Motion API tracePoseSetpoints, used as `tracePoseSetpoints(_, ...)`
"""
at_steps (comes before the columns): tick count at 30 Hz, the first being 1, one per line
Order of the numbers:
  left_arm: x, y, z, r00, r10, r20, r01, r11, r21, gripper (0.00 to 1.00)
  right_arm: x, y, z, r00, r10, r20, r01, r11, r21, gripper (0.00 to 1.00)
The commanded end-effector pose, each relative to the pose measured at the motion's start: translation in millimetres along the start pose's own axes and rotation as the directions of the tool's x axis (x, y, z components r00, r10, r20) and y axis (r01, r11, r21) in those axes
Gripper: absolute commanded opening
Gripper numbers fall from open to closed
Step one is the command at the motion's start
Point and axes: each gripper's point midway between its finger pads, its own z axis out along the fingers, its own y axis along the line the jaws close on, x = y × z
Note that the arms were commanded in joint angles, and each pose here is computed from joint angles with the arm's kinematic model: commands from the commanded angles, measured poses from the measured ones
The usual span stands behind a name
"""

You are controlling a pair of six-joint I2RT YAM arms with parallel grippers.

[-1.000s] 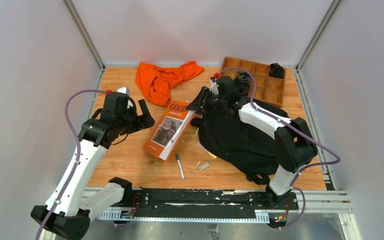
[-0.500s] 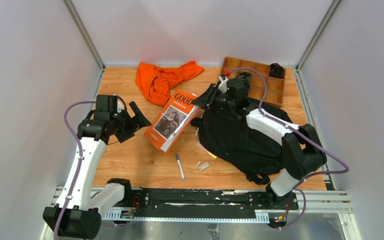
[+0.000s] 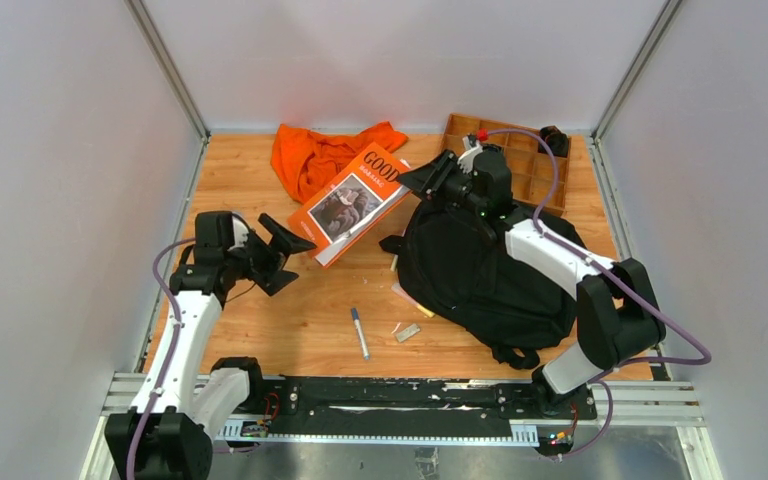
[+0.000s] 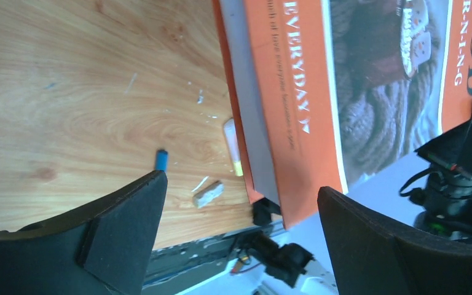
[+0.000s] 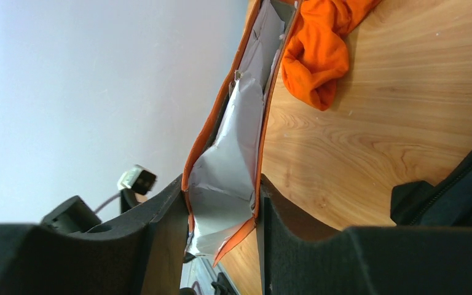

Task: Pack the student bag
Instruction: Pick up the book from the center of the board.

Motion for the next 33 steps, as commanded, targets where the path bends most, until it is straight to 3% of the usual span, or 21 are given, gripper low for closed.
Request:
tracePoseSetpoints(1,-10,-43,-2,0.998,-0.058,0.013,0.054,0.974,0.219,1.00,-22,34,-10,0.997,0.012,0.081,-0.002,0.993,-0.121,0.28)
tracePoseSetpoints(29,-27,-68,1,0.993,-0.105,0.050,0.077,0.914,0.398,1.00,-12,39,-11,0.978,0.210,-0.009,-0.205,0.948,-0.244,0.27)
tracePoseSetpoints(33,-33,-75,-1,0.992,-0.112,0.066,0.075,0.905,0.418,0.93,-6,36,-12,0.976,0.216,-0.024,-0.215,0.946,-0.241,0.28)
